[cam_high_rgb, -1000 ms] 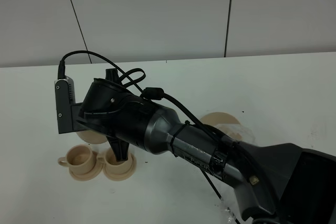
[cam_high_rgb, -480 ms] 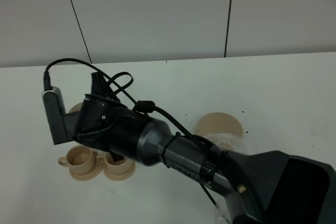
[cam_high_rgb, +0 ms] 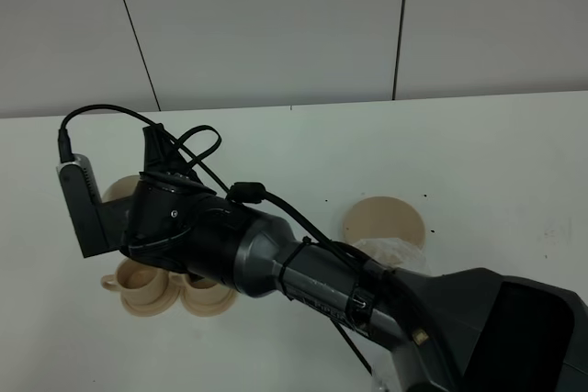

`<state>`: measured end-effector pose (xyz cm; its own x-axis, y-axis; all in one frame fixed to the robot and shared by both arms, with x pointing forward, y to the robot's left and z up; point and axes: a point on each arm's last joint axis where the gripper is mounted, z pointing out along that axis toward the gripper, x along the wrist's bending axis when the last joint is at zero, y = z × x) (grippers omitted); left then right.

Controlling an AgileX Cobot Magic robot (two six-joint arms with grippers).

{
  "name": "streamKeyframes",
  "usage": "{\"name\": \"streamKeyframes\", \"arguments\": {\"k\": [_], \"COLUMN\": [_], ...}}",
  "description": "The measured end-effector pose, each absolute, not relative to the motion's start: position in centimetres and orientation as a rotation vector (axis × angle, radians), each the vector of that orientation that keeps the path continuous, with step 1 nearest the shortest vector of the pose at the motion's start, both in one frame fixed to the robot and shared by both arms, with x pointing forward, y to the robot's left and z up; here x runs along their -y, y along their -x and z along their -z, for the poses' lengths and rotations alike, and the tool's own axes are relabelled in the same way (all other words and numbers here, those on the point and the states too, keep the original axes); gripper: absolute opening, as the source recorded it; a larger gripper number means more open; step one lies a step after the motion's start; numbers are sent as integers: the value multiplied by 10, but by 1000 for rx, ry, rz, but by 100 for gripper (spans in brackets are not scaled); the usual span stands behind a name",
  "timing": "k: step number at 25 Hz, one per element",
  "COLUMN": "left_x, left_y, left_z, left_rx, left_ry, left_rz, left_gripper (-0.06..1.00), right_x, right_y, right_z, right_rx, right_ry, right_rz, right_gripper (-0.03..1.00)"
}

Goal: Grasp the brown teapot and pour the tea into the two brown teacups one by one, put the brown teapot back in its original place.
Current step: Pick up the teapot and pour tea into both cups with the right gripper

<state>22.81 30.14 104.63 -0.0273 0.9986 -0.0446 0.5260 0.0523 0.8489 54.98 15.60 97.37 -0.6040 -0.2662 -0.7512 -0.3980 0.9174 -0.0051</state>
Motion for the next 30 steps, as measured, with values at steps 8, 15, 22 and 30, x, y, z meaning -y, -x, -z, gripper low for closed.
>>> {"name": "streamKeyframes", "arguments": {"k": [8, 15, 22, 30], "left_x": [-301, -301, -301, -301], "left_y": [-228, -228, -228, -228], "left_z": [-1046, -1046, -1046, -1046], "left_rx": [-1639, -1639, -1639, -1639], "left_ry": [-1556, -1556, -1556, -1556], "left_rz": [-866, -866, -866, -866], "left_gripper": [25, 25, 25, 25], "right_x": [-156, -153, -148, -145], "right_y": [-551, -553, -553, -553], "right_z": [-976, -976, -974, -973], "right_rx": [-2219, -2209, -2222, -2213], "right_ry": [488, 493, 511, 610], "right_rz": [-194, -130, -56, 33], "right_gripper": [10, 10, 10, 10]}}
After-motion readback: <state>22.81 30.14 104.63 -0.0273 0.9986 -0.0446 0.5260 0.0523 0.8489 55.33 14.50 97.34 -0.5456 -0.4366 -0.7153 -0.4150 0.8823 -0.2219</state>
